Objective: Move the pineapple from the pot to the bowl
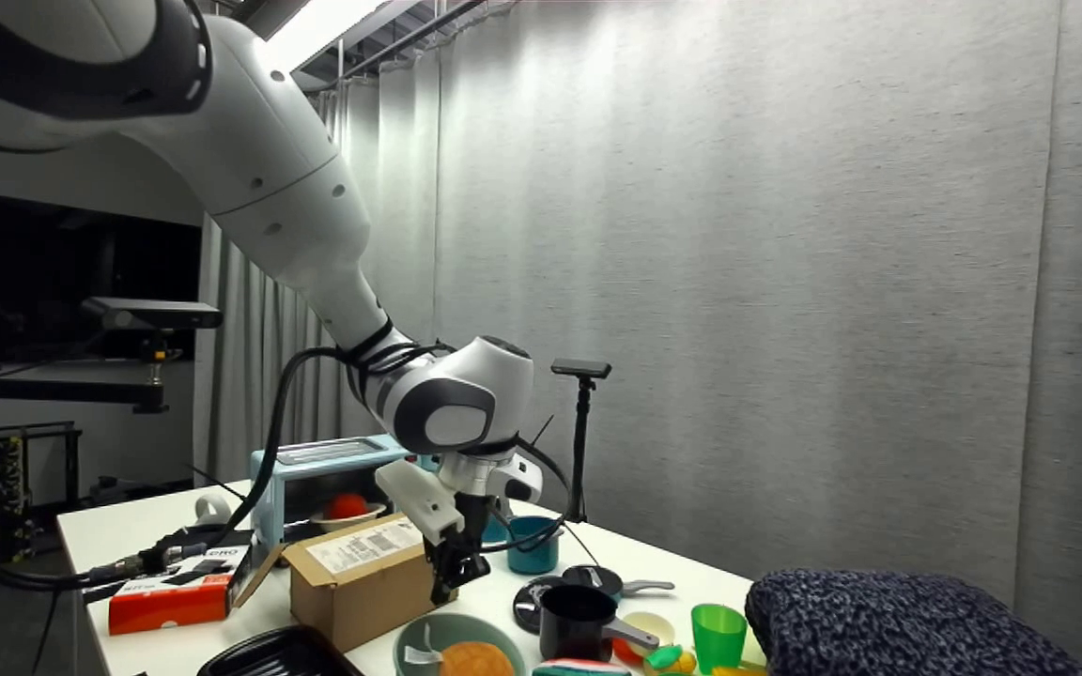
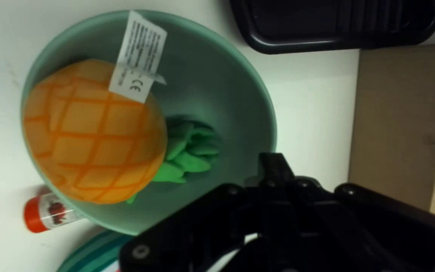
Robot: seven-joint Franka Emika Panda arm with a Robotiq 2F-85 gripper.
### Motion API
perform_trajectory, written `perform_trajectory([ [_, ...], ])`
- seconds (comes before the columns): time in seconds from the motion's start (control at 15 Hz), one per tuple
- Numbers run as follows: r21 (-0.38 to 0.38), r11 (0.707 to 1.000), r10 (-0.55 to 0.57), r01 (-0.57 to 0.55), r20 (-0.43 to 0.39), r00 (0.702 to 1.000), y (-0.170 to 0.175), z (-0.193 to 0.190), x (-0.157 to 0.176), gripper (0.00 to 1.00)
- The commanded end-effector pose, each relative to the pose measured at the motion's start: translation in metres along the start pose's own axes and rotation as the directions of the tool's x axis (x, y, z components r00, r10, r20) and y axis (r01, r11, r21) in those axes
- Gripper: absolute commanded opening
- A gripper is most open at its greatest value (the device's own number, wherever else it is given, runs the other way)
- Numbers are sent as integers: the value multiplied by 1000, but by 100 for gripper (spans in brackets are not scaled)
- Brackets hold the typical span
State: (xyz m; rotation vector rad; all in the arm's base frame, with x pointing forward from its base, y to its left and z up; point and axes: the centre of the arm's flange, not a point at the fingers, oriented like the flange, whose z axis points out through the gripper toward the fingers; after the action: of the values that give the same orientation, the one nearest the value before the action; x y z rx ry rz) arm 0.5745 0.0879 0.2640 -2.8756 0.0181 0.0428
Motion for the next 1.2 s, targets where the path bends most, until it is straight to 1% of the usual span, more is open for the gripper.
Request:
perform_trajectory([
  [0.0, 28, 996, -85, 85, 11, 996, -45, 28, 28, 0],
  [0.2, 39, 994, -108, 107, 24, 994, -61, 39, 33, 0],
  [0.33, 32, 994, -109, 108, 20, 994, -59, 40, 34, 0],
  [0.47, -17, 993, -114, 114, -1, 993, -51, 34, 36, 0],
  [0.6, -110, 985, -134, 131, -21, 991, -40, 17, 43, 0],
  [0.67, -163, 976, -148, 142, -25, 989, -38, 8, 54, 0],
  [0.87, -289, 946, -171, 148, -56, 984, -23, -31, 66, 0],
  [1.0, -321, 938, -169, 129, -99, 981, -19, -57, 71, 0],
  [1.07, -327, 936, -177, 131, -113, 978, -23, -71, 73, 0],
  [1.13, -315, 938, -186, 144, -107, 977, -27, -85, 73, 0],
])
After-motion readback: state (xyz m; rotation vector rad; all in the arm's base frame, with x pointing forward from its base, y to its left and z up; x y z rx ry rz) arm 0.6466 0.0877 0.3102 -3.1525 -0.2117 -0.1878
